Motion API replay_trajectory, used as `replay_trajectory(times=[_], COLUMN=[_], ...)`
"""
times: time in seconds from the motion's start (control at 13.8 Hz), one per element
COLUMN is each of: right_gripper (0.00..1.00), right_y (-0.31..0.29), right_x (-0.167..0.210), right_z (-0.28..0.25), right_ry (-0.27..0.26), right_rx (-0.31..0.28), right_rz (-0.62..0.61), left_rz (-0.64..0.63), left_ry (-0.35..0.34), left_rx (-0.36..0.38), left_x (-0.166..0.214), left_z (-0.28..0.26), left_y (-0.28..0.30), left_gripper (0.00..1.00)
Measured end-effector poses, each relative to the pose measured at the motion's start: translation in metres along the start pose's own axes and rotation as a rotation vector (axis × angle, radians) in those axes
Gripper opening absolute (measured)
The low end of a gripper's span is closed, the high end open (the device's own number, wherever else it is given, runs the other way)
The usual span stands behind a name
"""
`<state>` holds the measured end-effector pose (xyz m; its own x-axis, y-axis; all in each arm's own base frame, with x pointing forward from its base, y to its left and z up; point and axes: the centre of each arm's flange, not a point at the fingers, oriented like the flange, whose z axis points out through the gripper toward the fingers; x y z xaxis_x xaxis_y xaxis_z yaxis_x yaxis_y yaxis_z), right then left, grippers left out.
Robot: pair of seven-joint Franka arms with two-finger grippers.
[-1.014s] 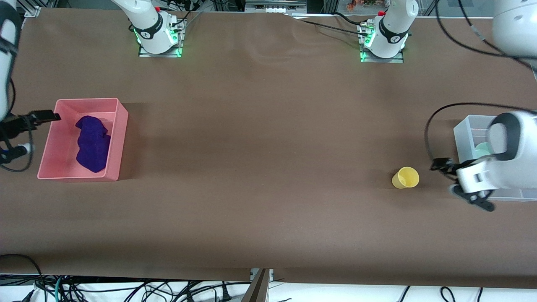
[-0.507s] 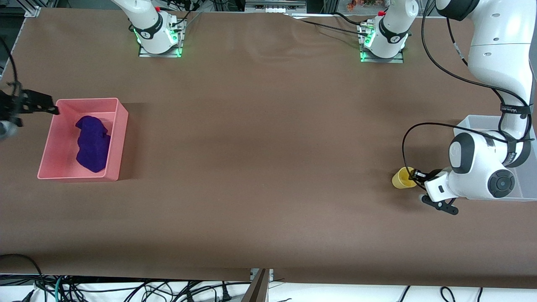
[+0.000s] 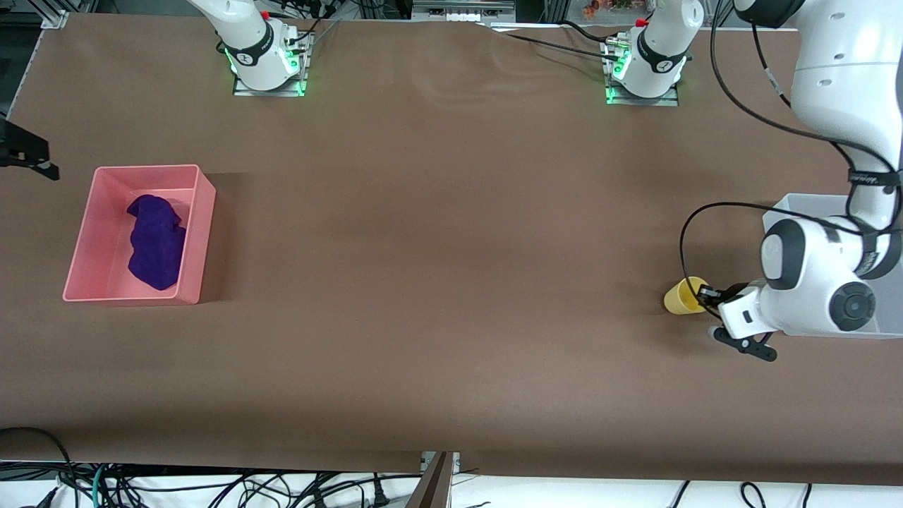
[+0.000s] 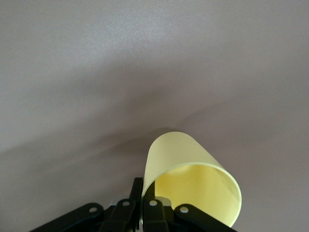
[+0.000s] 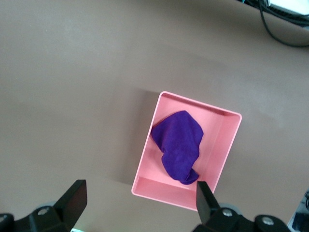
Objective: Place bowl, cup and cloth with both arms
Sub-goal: 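Lift the yellow cup and lower it into the green bowl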
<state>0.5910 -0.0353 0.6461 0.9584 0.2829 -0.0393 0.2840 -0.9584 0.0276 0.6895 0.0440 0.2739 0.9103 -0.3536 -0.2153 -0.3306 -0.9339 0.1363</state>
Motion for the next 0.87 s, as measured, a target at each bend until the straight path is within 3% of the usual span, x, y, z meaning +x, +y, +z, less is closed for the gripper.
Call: replay_trajectory(times=[0.22,0.43,0.58,0.87], right_gripper=[1.00,1.00,1.00,1.00], right_y=[-0.028,-0.036,-0.048,-0.060], right_x=[-0.004,-0.008,-0.007,-0.004], right_z=[0.002,0.001,0.002,0.007], right_ry=[-0.037,-0.059,-0.078,-0.098], right_rx=[0.010,0.016,0.009,-0.021], right_rz=[0.141,0.157,0.145,0.127], left_rz=[0.023,0.152,0.203,0.300], left_ry=[-0.049,-0.091,-0.121,-0.080], left_rx=[0.065,0.173,0.172,0.171], left_x=[-0.038,-0.091,-0.131,-0.170], left_z=[-0.075,-0.123,-0.117,-0.055], left_y=[-0.010,-0.064,-0.125,-0.216], left_gripper=[0.04,0.04,0.04,0.04])
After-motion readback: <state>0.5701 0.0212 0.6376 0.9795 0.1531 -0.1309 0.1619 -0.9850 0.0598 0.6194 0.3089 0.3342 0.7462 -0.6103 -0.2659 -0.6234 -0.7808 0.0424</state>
